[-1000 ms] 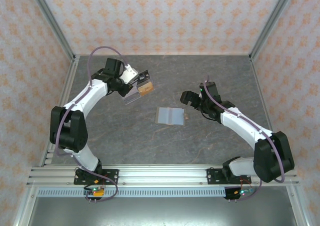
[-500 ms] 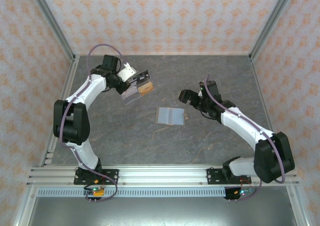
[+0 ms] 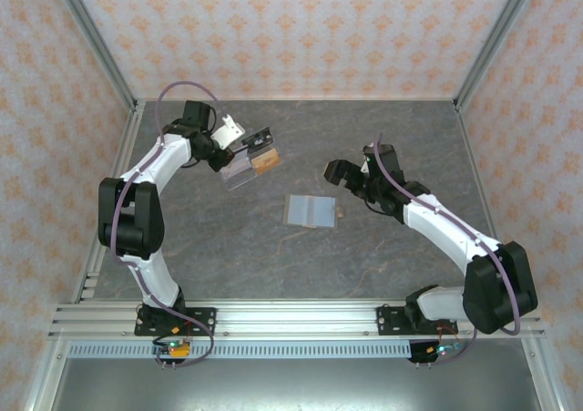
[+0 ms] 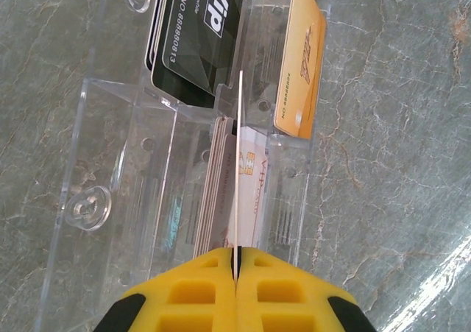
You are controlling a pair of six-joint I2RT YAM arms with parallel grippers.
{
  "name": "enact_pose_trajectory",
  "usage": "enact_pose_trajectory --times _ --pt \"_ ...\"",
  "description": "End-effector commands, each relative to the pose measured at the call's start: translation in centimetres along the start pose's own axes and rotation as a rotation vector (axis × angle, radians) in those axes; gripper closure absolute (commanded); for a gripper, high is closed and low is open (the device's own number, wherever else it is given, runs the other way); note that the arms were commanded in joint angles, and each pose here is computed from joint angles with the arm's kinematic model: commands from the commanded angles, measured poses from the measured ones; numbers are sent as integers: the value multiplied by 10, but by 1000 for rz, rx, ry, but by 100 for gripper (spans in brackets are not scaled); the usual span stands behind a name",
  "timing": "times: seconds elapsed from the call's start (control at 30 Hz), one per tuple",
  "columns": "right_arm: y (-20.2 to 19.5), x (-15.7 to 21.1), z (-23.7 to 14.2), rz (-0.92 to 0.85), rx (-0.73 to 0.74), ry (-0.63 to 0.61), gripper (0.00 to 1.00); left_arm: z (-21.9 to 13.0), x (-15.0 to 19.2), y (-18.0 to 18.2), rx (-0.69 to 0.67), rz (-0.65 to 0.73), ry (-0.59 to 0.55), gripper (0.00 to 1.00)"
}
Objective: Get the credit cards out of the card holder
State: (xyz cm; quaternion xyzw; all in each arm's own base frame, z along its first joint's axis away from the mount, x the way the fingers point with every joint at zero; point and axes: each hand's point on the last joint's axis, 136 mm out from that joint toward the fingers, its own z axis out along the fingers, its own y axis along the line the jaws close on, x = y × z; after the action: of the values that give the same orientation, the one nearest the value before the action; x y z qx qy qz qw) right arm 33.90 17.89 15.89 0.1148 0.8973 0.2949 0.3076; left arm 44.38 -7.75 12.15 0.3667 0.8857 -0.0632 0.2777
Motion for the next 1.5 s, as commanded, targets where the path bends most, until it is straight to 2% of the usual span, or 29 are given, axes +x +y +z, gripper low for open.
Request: enact_pose_trajectory --times 0.0,0.8,1.23,1.47 --pt "19 -19 -13 -6 -53 -58 1 0 -6 11 -25 30 -21 94" --pt "18 -14 -5 6 -60 -30 1 6 12 27 -45 42 47 92" --pt "19 -11 -3 8 -70 -17 1 12 14 34 -56 59 80 81" --pt "19 -11 -2 13 -73 -15 1 12 16 42 -100 66 93 81"
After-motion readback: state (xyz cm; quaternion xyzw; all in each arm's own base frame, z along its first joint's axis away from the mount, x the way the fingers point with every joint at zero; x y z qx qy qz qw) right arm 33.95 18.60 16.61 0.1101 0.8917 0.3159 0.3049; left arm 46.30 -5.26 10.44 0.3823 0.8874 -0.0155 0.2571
